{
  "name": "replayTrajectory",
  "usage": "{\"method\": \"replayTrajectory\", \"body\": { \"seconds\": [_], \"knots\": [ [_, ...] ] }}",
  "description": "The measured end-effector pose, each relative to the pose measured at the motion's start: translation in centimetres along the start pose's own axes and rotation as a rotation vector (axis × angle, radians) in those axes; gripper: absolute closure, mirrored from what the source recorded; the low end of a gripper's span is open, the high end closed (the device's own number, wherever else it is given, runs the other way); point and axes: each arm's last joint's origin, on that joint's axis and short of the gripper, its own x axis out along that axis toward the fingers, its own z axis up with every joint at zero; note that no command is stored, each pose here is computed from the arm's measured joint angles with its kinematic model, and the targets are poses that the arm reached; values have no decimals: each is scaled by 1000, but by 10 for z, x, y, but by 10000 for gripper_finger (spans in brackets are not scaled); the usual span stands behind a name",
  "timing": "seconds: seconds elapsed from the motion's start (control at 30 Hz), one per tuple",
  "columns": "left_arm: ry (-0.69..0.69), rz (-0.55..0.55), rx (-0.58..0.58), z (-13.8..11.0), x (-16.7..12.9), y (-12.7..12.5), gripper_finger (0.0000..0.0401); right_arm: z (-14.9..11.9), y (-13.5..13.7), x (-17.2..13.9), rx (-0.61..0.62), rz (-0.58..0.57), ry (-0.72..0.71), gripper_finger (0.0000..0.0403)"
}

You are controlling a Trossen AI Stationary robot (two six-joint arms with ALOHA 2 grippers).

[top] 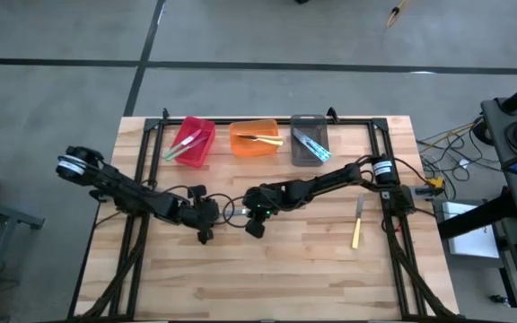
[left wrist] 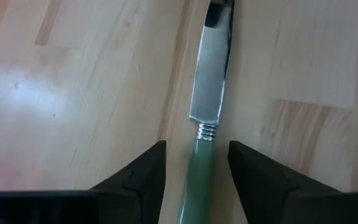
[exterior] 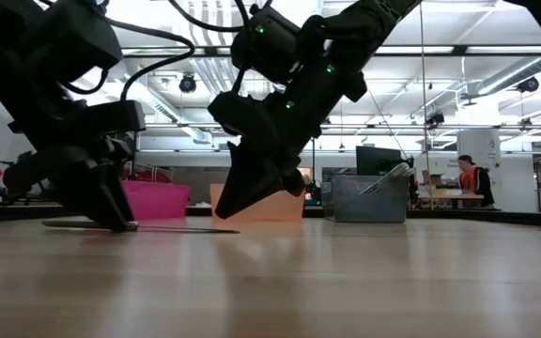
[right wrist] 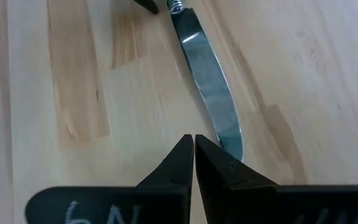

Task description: Sort silverware by color (type)

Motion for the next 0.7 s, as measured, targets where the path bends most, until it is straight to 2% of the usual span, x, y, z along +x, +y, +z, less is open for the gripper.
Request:
{"method": "replayTrajectory", "body": {
  "seconds": [0.2,0.47,0.57,0.7],
  "knots": [
    [5,-12,-44,0,2,-1,276,0,0,0,-19,-1,0,394],
    [13,-19,-212,-1,3,-2,383,0,0,-2,-96,1,2,394],
    [8,-10,-297,-1,2,-2,381,5,1,-14,-118,-1,3,394],
    [-2,-14,-332,3,0,-4,384,12,5,-39,-149,-4,5,394]
  ]
}}
